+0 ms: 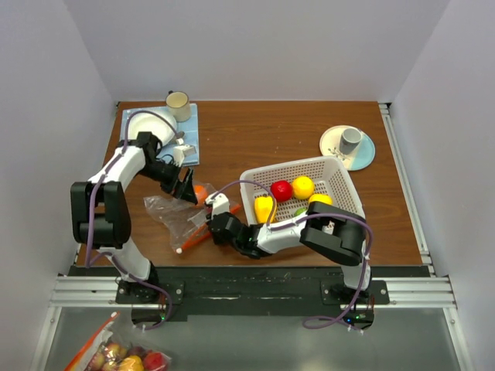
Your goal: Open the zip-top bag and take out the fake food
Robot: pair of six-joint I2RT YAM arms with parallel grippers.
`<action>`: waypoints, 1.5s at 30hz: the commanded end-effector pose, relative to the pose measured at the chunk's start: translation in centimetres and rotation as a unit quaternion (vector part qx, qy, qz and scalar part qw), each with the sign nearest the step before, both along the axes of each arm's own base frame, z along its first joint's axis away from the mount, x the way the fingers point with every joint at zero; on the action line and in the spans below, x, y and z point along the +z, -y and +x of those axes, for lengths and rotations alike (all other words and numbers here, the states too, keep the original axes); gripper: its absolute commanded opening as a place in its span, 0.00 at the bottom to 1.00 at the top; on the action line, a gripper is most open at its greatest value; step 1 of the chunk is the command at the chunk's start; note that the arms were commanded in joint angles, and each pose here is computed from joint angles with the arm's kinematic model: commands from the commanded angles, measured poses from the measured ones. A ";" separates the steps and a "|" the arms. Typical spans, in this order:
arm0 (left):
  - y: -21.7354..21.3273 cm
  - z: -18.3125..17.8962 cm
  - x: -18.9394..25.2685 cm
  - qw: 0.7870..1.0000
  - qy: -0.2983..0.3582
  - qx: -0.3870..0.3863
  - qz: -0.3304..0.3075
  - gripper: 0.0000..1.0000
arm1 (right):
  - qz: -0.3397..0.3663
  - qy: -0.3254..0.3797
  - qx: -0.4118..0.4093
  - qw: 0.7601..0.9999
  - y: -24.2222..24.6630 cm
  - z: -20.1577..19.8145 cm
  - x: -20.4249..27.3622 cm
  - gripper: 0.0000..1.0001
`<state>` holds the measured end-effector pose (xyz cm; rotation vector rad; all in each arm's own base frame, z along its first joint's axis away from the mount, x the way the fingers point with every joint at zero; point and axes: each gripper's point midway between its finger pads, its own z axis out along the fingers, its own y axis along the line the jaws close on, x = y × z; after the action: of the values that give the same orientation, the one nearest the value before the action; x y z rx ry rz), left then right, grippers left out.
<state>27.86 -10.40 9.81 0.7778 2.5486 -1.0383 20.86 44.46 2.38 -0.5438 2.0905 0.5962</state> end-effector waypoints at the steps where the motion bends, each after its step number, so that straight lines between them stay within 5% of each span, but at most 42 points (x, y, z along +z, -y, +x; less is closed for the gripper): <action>1: 0.8 0.4 1.0 0.999 0.018 -0.011 -0.030 1.00 | -0.007 -0.010 0.000 1.000 -0.1 -0.7 -0.5 0.14; 11: 0.3 5.1 -2.1 0.999 0.029 0.019 -0.012 1.00 | -0.014 -0.024 0.014 1.000 -0.3 -1.9 -2.0 0.12; 21: 0.7 10.9 -0.3 0.997 0.059 0.048 -0.028 1.00 | -0.028 -0.027 0.023 0.999 0.1 -2.3 -2.9 0.12; 33: 2.1 8.5 -5.5 0.998 0.047 0.024 0.021 1.00 | -0.036 -0.018 0.018 0.999 0.4 -2.0 -2.3 0.14; 39: 1.0 7.6 -8.2 0.997 0.038 0.013 0.066 1.00 | -0.043 0.040 -0.034 0.998 1.4 0.3 0.6 0.56; 45: 0.5 6.1 -8.6 0.996 0.032 -0.003 0.081 1.00 | -0.063 0.095 -0.040 0.993 0.2 2.2 2.2 0.66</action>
<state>35.37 -12.82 3.78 0.7807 2.5151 -0.9379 21.02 44.02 2.86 -0.5617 2.0411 0.4688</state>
